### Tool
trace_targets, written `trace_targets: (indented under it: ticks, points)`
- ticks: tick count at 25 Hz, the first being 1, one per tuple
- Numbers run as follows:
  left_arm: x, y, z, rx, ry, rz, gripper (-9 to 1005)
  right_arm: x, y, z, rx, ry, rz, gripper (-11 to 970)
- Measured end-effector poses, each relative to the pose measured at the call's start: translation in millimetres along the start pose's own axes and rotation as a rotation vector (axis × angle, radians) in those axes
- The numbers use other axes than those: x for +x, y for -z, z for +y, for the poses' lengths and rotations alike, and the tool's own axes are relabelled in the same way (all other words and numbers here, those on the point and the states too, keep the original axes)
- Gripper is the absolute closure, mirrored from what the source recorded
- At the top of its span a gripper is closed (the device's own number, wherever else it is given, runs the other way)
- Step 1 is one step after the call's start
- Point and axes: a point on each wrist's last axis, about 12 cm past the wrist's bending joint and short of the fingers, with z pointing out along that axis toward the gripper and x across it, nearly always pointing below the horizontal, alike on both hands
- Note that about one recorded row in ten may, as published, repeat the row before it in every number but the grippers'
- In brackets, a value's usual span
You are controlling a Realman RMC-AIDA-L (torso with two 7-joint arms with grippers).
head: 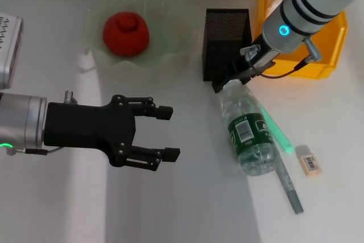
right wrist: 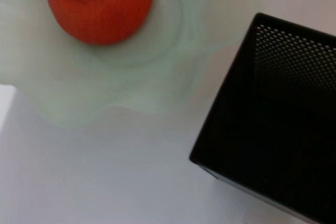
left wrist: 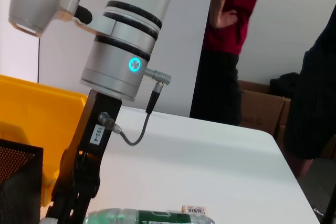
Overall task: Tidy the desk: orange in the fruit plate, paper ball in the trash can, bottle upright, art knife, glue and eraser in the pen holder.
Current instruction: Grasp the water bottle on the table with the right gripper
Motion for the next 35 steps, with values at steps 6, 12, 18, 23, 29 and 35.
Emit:
trace_targets:
  ticks: [6, 12, 18, 23, 29, 35]
  points:
    - [1, 1, -0.5, -0.001, 0.007, -0.007, 194, 1, -7, 2.9, -0.002, 0.009, -0.005, 237]
    - [2, -1, 0.3, -0.002, 0.011, -0.009, 195, 3, -9, 3.5, -0.007, 0.002, 0.002, 237]
    - [2, -1, 0.4, -0.002, 0.007, -0.011, 196, 5, -12, 2.8, -0.01, 0.001, 0.008, 237]
    - [2, -2, 0.4, -0.002, 0.006, -0.012, 197, 5, -13, 2.9, -0.007, 0.006, 0.009, 344]
    - [2, -2, 0.3, -0.002, 0.006, -0.013, 197, 6, -13, 3.2, 0.0, 0.019, 0.013, 500]
    - [4, 3, -0.1, -0.021, 0.018, -0.03, 198, 8, -12, 5.8, -0.074, 0.025, -0.024, 532]
